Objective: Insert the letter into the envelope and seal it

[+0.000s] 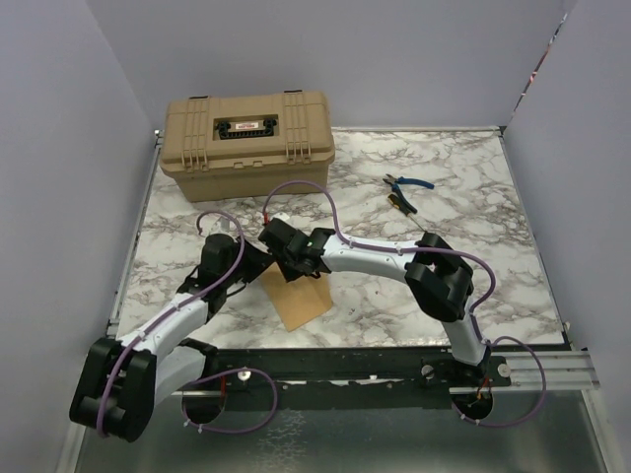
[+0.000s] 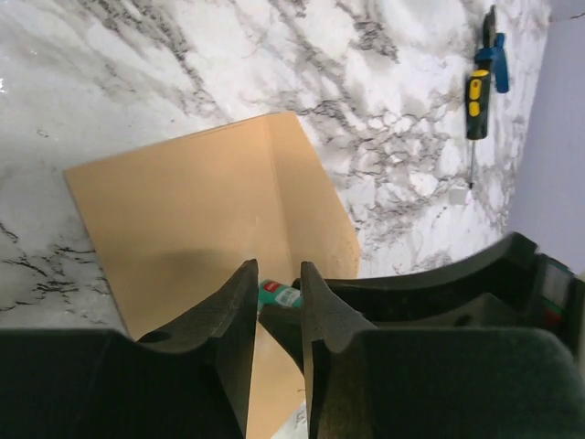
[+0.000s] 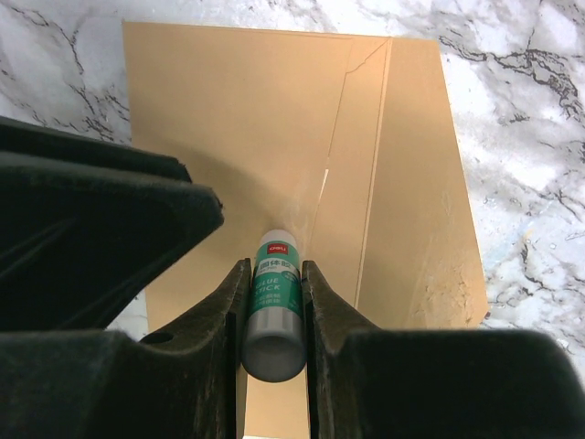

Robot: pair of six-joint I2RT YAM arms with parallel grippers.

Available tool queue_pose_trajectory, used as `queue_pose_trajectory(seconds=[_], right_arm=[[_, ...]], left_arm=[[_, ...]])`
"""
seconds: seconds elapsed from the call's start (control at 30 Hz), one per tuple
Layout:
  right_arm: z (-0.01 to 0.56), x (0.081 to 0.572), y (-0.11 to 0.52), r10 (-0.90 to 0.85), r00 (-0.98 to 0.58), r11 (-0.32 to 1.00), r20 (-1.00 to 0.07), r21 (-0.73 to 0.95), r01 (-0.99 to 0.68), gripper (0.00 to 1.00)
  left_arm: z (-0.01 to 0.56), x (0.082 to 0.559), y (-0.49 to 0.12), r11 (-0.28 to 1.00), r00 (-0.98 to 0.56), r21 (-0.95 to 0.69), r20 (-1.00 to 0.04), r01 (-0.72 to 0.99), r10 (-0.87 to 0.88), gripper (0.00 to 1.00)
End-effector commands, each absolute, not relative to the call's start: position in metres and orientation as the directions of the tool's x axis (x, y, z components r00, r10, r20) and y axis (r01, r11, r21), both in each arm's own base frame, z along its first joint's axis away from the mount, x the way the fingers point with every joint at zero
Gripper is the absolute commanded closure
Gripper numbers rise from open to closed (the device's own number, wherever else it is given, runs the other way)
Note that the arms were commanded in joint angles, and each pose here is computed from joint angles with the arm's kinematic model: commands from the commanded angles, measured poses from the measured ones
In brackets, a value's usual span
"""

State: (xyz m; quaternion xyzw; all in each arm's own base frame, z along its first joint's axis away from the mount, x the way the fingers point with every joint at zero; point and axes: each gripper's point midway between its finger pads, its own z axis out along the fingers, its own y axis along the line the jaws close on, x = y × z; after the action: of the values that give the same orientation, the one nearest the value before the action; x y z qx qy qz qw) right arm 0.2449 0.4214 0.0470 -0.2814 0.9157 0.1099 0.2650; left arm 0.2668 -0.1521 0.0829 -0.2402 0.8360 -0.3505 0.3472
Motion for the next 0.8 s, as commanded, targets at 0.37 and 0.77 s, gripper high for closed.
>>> queue_pose_trajectory(seconds=[0.37, 0.77], right_arm=[[0.008, 0.202, 0.39, -0.569, -0.754, 0.792, -0.329, 0.029, -0.61, 1.0], [0.003, 0.154, 0.37, -0.599, -0.792, 0.781, -0.119, 0.134, -0.61, 1.0]], left_arm=[[-0.001, 0.247, -0.125, 0.693, -0.667, -0.583, -0.317, -0.424, -0.674, 0.93], [-0.013, 0.233, -0.114, 0.687, -0.65, -0.54, -0.302, -0.486, -0.697, 0.94]])
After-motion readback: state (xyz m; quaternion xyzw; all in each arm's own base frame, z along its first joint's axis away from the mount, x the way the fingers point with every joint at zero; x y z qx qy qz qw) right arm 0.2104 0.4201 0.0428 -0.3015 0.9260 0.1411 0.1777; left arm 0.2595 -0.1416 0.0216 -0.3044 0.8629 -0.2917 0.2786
